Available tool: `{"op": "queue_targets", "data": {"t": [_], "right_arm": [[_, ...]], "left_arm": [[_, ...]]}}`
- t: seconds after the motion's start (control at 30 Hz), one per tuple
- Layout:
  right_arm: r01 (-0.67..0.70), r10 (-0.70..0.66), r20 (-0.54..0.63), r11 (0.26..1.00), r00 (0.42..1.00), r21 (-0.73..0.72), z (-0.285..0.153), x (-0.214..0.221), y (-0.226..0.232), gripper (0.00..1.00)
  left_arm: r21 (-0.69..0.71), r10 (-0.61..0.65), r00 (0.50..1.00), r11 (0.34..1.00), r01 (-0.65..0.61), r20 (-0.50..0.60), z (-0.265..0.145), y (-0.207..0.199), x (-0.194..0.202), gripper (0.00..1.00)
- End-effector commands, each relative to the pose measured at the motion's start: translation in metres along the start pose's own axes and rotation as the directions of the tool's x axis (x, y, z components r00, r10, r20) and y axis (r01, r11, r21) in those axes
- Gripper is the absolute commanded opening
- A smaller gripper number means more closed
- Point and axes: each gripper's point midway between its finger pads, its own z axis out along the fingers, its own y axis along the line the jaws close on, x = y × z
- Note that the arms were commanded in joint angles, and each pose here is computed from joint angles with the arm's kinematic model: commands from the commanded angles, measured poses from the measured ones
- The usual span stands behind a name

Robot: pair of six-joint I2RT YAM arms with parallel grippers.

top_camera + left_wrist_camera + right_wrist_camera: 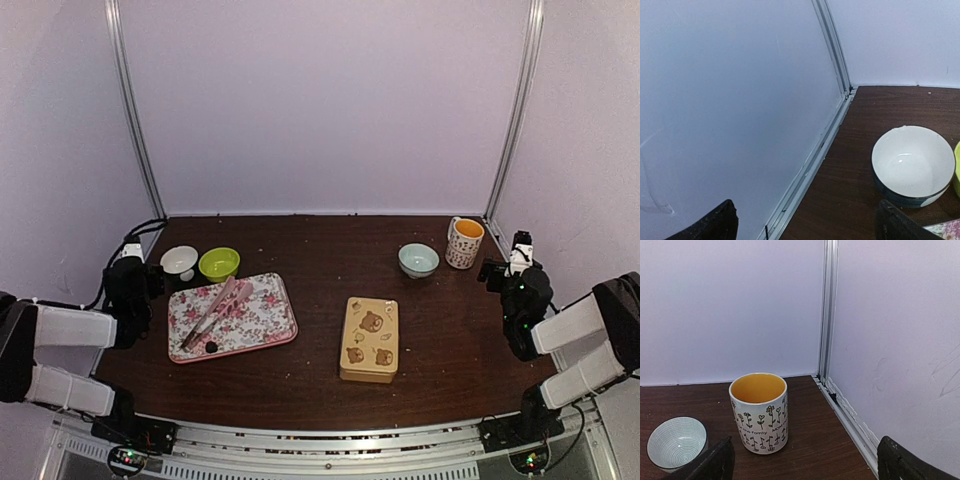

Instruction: Pack the chocolate

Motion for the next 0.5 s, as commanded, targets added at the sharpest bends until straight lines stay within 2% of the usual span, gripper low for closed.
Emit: {"op": "queue_targets", "data": {"t": [0.0,0.13,0.2,0.47], "right_arm": [[-0.013,0.013,-0.006,1.000,1.000,0.009,0.004,-0.001,-0.002,1.00],[-0.013,0.013,-0.015,1.000,1.000,0.008,0.005,0.000,-0.002,1.00],[-0.012,0.012,-0.017,1.000,1.000,0.009,0.005,0.001,-0.002,1.00],[-0.012,0.013,-0.017,1.000,1.000,0.008,0.005,0.001,-0.002,1.00]], "left_arm": [[0.126,-0.083,0.975,0.990,0.057,0.206,0.008,-0.012,-0.043,0.97],[0.230,-0.092,0.969,0.973,0.038,0.230,0.017,-0.026,-0.026,0.98],[0.246,-0.080,0.978,0.969,0.031,0.193,0.020,-0.030,-0.019,0.98],[0.295,-0.088,0.978,0.955,0.029,0.190,0.028,-0.035,-0.027,0.98]]}}
